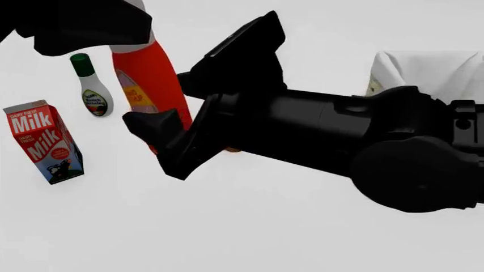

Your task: Pick the ketchup and place it in the basket.

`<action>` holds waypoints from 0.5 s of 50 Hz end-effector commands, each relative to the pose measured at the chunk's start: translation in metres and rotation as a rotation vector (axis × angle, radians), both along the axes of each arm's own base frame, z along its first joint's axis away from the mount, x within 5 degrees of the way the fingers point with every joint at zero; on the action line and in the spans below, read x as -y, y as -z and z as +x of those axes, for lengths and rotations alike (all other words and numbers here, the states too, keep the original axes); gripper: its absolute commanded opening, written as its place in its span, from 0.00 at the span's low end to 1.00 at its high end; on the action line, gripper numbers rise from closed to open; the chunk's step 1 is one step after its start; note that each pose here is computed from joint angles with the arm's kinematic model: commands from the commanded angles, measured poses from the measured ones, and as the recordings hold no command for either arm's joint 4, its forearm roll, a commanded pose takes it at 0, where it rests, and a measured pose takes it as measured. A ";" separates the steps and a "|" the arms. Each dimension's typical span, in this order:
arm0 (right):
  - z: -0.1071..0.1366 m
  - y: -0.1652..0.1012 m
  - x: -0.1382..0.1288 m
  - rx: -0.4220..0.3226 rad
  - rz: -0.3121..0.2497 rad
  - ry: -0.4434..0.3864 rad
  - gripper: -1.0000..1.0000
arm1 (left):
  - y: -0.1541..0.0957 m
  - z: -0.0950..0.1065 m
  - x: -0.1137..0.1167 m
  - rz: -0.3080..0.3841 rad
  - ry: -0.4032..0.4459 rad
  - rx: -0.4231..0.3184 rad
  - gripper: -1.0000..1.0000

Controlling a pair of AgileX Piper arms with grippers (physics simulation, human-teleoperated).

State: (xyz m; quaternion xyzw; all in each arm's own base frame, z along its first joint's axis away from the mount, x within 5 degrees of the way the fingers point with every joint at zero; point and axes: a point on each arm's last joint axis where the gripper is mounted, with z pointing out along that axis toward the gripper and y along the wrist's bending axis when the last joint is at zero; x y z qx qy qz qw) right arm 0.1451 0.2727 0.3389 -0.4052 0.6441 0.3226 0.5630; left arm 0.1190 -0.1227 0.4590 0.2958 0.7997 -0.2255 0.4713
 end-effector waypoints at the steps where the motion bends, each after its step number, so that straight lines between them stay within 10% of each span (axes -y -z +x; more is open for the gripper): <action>1: 0.001 0.004 -0.002 -0.011 0.001 0.000 0.00 | -0.003 -0.003 -0.001 -0.007 0.011 0.008 0.00; 24: -0.004 0.001 0.003 -0.015 0.007 -0.003 0.00 | -0.003 -0.007 0.002 -0.027 0.029 0.001 0.00; 25: -0.003 0.000 0.004 -0.015 0.008 0.000 0.00 | -0.003 -0.006 0.000 -0.023 0.021 0.007 1.00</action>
